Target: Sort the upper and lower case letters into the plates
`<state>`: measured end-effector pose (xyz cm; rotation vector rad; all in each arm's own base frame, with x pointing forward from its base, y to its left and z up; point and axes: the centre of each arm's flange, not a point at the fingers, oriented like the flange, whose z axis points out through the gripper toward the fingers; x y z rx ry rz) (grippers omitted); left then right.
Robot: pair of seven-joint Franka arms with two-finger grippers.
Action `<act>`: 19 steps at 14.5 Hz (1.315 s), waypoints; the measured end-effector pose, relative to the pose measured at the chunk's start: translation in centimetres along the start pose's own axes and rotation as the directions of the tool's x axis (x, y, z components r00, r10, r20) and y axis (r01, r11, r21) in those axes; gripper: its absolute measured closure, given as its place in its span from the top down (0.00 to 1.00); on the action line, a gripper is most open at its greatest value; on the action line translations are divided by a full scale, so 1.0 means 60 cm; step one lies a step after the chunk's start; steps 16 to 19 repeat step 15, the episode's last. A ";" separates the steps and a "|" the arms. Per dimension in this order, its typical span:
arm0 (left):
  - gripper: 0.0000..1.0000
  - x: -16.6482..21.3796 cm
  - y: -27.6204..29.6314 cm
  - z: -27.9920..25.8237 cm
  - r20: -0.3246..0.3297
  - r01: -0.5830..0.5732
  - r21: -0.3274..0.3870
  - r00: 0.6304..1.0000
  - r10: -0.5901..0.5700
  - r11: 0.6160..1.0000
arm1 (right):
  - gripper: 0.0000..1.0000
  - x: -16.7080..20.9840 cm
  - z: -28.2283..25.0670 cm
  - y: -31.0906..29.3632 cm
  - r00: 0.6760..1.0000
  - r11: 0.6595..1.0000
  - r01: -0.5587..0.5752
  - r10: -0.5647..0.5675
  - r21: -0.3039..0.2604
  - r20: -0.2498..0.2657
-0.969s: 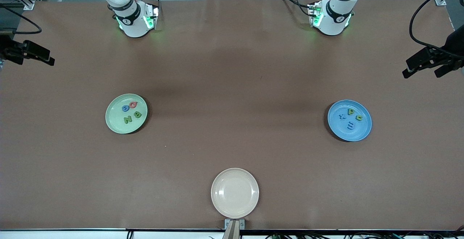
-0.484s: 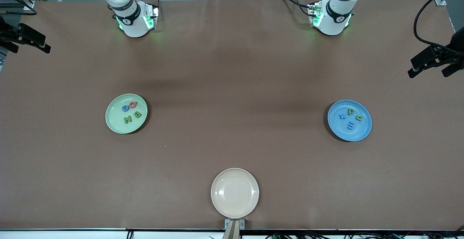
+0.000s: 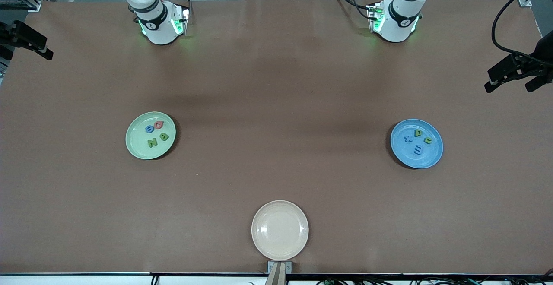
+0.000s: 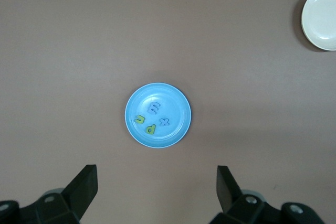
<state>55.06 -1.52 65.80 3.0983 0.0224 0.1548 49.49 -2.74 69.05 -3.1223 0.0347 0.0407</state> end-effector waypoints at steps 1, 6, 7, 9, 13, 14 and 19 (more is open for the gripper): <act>1.00 0.000 -0.001 0.000 0.000 0.001 0.000 1.000 -0.001 1.000 | 1.00 0.000 -0.003 0.000 1.000 1.000 0.001 -0.001 -0.001 -0.004; 1.00 0.000 -0.001 0.000 0.000 0.001 0.000 1.000 -0.001 1.000 | 1.00 -0.006 -0.012 0.000 1.000 1.000 0.006 -0.006 -0.003 0.002; 1.00 0.000 -0.002 0.000 0.000 0.002 0.000 1.000 -0.002 1.000 | 1.00 -0.007 -0.014 -0.001 1.000 1.000 0.006 -0.006 -0.003 0.002; 1.00 0.000 -0.002 0.000 0.000 0.002 0.000 1.000 -0.002 1.000 | 1.00 -0.007 -0.013 -0.002 1.000 1.000 0.008 -0.008 -0.003 0.009; 1.00 0.000 -0.002 0.000 0.000 0.002 0.000 1.000 -0.002 1.000 | 1.00 -0.008 -0.005 -0.003 0.999 1.000 0.007 -0.007 -0.002 0.040; 1.00 0.000 -0.002 0.000 0.000 0.002 0.000 1.000 -0.002 1.000 | 1.00 -0.010 -0.004 -0.003 0.999 1.000 0.006 -0.006 -0.002 0.047; 1.00 0.000 -0.002 0.000 0.000 0.002 0.000 1.000 -0.002 1.000 | 1.00 -0.010 -0.004 -0.003 0.999 1.000 0.006 -0.005 -0.002 0.050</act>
